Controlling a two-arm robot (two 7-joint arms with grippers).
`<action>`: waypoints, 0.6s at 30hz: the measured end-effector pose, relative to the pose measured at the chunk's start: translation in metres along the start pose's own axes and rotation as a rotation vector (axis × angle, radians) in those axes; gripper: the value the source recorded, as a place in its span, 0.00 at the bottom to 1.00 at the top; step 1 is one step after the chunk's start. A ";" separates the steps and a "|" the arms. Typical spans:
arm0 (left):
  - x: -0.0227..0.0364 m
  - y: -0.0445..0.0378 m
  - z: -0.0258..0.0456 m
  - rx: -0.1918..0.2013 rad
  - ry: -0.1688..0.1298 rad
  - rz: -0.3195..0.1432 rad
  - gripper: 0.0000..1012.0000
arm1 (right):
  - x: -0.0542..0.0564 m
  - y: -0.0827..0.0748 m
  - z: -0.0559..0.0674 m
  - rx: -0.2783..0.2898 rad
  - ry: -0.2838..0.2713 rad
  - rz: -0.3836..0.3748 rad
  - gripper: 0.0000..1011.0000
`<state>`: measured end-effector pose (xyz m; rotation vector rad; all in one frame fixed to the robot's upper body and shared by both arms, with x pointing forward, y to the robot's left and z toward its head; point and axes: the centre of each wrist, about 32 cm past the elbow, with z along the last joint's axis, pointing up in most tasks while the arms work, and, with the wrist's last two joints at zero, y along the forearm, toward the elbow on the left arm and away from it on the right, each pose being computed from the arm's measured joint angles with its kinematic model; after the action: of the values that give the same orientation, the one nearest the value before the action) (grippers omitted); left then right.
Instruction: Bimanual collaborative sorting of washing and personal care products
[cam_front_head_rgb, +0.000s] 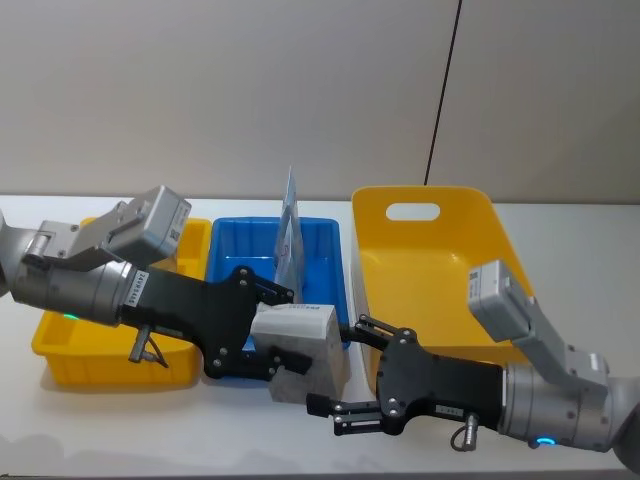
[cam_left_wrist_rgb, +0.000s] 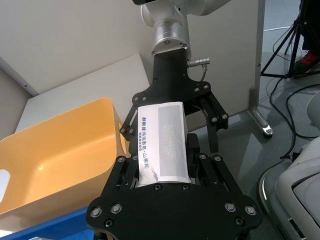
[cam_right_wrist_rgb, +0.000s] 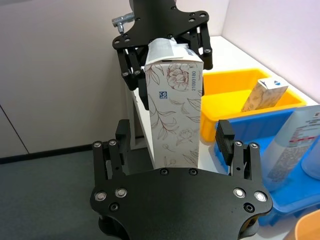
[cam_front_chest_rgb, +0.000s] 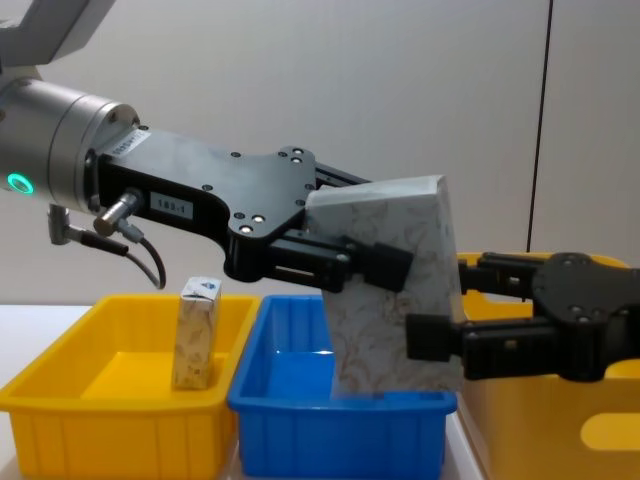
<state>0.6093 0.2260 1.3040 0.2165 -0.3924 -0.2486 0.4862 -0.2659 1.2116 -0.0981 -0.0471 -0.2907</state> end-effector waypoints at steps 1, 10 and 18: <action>0.0000 0.0000 0.0000 0.000 0.000 0.000 0.41 | 0.000 0.001 0.000 -0.001 0.004 0.002 0.99; 0.0000 0.0000 0.0000 0.000 0.000 0.000 0.41 | 0.000 0.007 0.000 -0.012 0.016 0.003 0.99; 0.0000 0.0000 0.0000 0.000 0.000 0.000 0.41 | 0.000 0.011 -0.001 -0.027 0.020 0.000 0.93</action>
<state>0.6093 0.2260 1.3040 0.2165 -0.3923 -0.2486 0.4892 -0.2554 1.2095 -0.1224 -0.0233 -0.2925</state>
